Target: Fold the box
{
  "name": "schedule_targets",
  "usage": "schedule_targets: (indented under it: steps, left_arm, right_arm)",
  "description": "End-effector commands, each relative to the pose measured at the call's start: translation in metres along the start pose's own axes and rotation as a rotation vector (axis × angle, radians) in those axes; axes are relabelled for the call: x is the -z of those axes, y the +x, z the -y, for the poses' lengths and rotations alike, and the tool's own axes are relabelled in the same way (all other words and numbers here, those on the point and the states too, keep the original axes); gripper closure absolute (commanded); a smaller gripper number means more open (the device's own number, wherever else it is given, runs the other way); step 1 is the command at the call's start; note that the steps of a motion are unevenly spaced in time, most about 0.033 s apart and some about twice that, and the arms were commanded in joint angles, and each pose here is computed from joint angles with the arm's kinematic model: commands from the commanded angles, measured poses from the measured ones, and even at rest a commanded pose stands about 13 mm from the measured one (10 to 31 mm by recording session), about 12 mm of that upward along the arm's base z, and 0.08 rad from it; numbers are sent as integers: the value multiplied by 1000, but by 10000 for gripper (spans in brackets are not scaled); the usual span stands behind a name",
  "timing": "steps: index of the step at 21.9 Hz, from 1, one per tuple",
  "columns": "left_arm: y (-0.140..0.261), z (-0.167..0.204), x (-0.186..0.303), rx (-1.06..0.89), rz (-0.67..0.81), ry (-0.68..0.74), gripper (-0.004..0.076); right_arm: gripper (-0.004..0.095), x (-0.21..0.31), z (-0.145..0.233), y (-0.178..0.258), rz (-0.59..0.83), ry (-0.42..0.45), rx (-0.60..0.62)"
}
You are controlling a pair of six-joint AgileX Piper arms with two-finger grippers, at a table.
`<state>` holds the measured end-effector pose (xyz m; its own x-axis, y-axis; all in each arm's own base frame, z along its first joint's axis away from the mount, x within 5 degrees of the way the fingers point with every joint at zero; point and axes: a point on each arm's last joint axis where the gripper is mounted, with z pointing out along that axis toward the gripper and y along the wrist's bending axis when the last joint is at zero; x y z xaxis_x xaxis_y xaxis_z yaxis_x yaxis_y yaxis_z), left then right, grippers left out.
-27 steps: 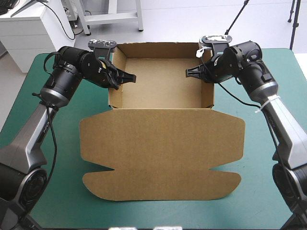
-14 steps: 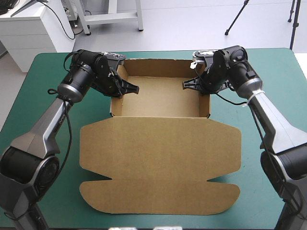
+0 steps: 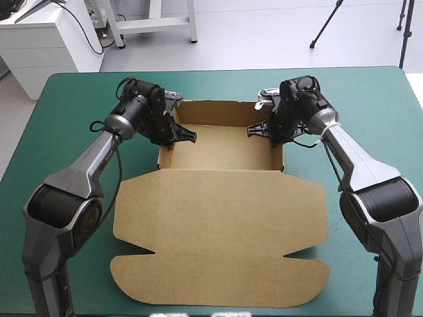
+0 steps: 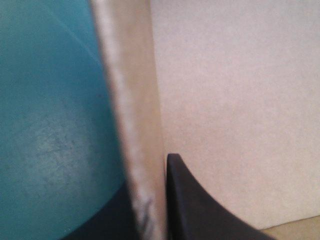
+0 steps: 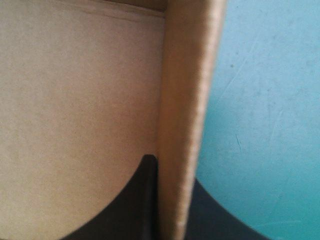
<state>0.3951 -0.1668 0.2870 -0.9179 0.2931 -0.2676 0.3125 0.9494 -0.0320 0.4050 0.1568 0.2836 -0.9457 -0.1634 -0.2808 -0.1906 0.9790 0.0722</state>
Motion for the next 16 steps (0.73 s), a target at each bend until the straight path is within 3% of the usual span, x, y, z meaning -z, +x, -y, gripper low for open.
schedule_targets:
  steps: [1, 10, 12, 15, 16]
  left_arm:
    - [1, 6, 24, -84, 34, 28, 724]
    - [-3, 6, 1, -103, -5, 21, 694]
    - [-3, 5, 1, -105, -5, 15, 621]
    - [-2, 5, 1, -105, -13, 15, 451]
    - [-2, 4, 1, -107, -15, 9, 382]
  right_arm:
    - [924, 23, -4, -1, 41, -14, 95]
    - [925, 11, 0, -5, 41, 30, 137]
    - [900, 10, 0, -4, 36, 31, 131]
    - [718, 10, 0, -3, 21, 33, 128]
    - [601, 10, 0, -3, 21, 31, 128]
